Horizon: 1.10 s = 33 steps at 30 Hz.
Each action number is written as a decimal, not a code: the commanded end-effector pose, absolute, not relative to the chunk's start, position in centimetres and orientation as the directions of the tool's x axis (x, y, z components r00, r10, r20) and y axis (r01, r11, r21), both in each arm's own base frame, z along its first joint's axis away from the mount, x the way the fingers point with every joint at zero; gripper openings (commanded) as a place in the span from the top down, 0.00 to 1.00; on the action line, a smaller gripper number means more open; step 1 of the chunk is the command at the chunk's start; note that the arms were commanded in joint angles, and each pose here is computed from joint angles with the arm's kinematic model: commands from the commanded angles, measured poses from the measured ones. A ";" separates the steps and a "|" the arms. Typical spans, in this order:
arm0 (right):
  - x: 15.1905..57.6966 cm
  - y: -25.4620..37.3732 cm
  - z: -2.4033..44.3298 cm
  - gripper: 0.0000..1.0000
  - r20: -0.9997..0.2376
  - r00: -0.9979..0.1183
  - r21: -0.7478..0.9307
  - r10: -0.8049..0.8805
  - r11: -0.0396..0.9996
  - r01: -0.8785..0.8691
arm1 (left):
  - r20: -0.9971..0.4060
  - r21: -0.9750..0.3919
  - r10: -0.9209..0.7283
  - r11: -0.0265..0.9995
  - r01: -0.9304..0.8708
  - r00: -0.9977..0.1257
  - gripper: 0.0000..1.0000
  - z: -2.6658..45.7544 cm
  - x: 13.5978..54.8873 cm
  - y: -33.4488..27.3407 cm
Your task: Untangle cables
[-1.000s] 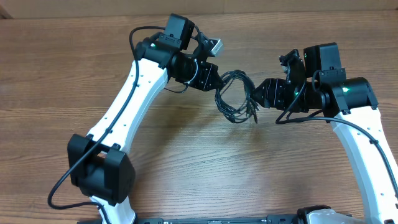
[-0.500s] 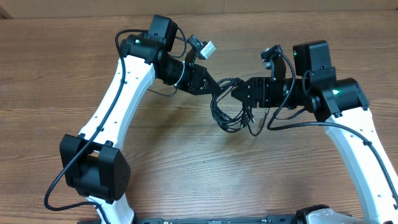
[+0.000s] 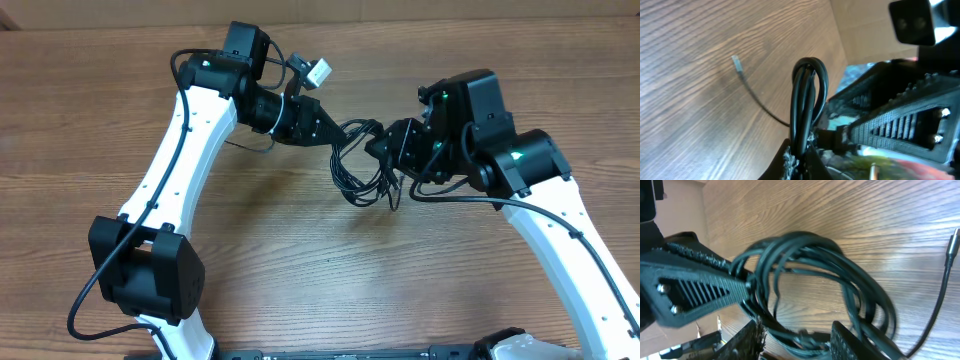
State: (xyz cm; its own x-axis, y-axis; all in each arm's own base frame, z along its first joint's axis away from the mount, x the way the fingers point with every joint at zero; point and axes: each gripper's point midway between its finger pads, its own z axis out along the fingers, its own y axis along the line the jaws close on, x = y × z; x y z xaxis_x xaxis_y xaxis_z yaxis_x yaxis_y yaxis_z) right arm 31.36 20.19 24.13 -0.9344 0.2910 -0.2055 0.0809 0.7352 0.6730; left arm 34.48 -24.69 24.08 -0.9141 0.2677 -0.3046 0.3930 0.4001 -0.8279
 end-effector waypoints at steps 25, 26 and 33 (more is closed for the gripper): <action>35.5 17.9 15.2 0.58 -0.203 -0.881 0.409 0.426 0.855 0.319 | -0.300 -0.949 0.227 0.030 0.315 -0.927 0.96 31.2 32.9 -25.7; 34.9 16.8 14.7 0.58 -0.212 -0.885 0.348 0.414 0.878 0.327 | -0.293 -0.951 0.219 0.032 0.307 -0.930 0.96 31.2 33.1 -25.4; 32.9 14.1 14.3 0.53 -0.227 -0.937 0.200 0.265 0.954 0.221 | -0.249 -0.871 0.213 0.377 0.315 -0.945 0.96 25.5 34.7 -24.0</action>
State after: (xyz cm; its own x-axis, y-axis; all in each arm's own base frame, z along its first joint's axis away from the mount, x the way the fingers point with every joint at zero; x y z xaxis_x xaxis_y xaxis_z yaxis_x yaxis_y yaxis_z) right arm 32.40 15.52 14.02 -0.9246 0.3429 -0.1661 0.2941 0.9194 0.2613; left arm 33.92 -24.86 27.51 -0.9457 0.2163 -0.2424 0.2879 0.2123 -0.9338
